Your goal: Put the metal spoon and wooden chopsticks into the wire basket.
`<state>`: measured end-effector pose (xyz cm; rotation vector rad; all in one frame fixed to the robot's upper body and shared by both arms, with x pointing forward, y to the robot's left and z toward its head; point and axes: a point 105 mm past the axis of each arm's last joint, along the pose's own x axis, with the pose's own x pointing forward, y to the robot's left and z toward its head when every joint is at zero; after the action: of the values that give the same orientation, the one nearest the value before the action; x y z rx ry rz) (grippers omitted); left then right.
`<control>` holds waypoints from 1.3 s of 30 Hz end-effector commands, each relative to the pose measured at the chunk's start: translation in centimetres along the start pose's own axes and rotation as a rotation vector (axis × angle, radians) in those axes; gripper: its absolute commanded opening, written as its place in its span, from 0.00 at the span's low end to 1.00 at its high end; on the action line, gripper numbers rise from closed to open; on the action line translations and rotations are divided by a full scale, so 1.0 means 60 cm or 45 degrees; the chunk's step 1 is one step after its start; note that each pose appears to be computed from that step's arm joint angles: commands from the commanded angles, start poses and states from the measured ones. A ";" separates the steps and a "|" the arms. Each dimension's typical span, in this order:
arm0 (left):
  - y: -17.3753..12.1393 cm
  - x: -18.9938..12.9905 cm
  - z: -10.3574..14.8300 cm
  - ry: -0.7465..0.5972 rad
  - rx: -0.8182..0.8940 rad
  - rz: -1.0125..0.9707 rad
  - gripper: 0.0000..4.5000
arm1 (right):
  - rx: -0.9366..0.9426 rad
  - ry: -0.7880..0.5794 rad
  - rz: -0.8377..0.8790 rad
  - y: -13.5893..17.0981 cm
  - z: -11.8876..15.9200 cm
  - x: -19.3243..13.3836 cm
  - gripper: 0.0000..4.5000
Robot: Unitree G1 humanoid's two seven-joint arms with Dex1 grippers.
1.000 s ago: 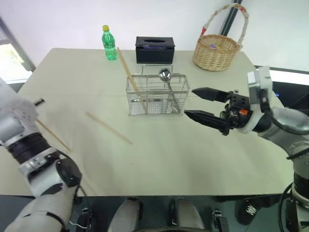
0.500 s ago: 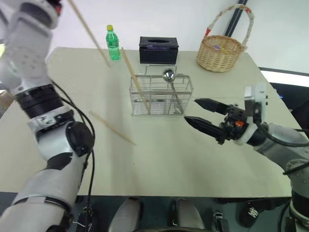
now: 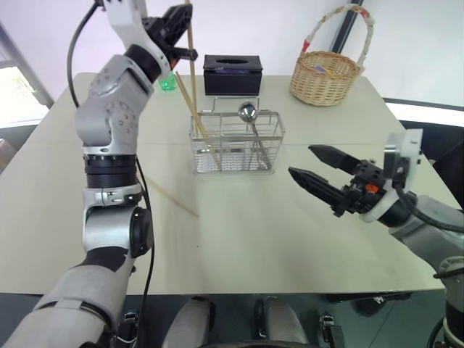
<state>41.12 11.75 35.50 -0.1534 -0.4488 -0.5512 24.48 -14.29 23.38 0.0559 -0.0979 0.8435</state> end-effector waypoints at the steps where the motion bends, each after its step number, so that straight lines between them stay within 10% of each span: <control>1: -0.011 0.002 0.006 -0.059 0.036 -0.021 0.01 | -0.050 -0.056 0.014 0.011 0.022 -0.003 0.87; 9: 0.004 -0.017 -0.046 -0.003 -0.004 0.068 0.01 | -0.050 -0.058 0.008 0.003 0.025 0.004 0.87; 18: 0.000 -0.039 -0.032 -0.006 -0.089 0.066 0.91 | -0.041 -0.059 0.008 -0.012 0.027 0.011 0.87; 28: 0.068 -0.068 0.089 -0.092 -0.086 0.432 0.91 | -0.077 -0.020 0.062 -0.011 0.014 0.023 0.87; 33: 0.202 -0.193 0.008 0.436 -0.161 1.209 0.91 | -0.163 0.110 0.186 0.003 -0.008 0.012 0.87; 39: 0.214 -0.310 -0.082 0.803 -0.361 1.595 0.91 | -0.224 0.228 0.303 0.017 -0.034 -0.003 0.87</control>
<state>36.80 29.35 22.12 -0.4624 0.3756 0.5199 24.37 -13.83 20.85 -0.1451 0.0195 1.0350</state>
